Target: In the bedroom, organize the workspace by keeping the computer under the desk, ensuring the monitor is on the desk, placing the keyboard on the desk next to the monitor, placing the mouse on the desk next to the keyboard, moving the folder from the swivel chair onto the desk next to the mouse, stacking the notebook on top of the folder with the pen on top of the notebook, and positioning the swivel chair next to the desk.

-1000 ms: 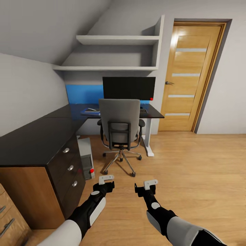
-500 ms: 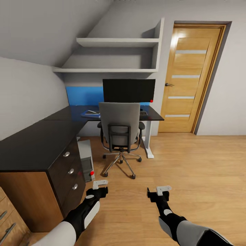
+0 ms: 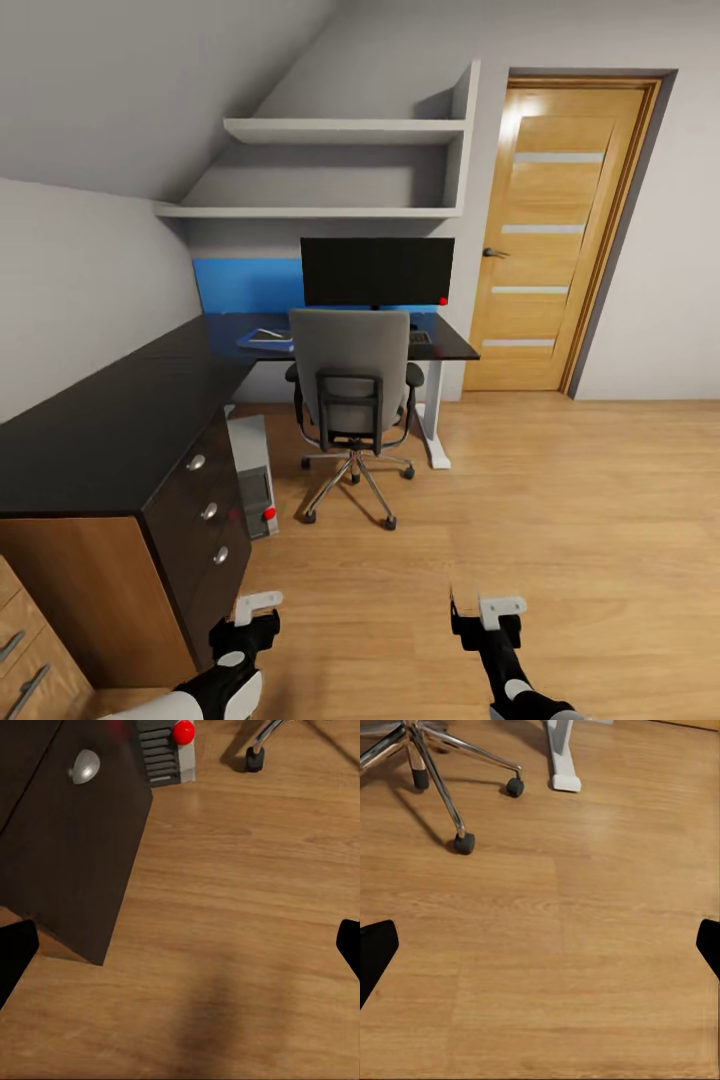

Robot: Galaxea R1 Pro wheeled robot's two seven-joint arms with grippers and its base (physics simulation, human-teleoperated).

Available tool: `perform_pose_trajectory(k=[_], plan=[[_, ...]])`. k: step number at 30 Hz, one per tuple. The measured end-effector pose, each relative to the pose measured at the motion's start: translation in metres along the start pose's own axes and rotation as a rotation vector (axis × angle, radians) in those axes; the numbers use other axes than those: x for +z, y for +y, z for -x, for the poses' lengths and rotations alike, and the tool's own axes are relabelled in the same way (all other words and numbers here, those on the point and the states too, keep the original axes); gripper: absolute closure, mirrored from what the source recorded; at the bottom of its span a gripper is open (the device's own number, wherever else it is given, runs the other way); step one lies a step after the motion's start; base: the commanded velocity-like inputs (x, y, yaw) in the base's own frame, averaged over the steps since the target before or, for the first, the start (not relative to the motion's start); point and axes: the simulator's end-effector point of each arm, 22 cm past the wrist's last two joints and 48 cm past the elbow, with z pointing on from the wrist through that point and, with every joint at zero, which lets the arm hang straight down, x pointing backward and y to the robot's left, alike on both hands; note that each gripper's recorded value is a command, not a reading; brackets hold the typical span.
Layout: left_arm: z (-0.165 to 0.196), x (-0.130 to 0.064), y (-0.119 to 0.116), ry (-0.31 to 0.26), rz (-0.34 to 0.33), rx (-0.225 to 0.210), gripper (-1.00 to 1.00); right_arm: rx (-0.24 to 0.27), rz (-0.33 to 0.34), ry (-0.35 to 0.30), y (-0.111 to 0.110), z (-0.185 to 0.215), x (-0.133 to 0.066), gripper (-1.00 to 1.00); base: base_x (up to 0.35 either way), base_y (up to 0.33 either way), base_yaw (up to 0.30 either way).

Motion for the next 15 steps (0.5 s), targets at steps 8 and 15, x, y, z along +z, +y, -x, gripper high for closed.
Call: perform_pose_trajectory(k=[8,15], plan=[[-0.026,-0.016,0.019,0.030,0.029,0.007,-1.00,-0.006,0.006,0.038,-0.001,-0.010,-0.017,-1.00,0.000,0.000,0.000],[-0.059,-0.036,0.036,0.087,0.046,0.024,-1.00,-0.012,0.010,0.060,-0.003,-0.011,-0.028,-1.00,0.000,0.000,0.000]])
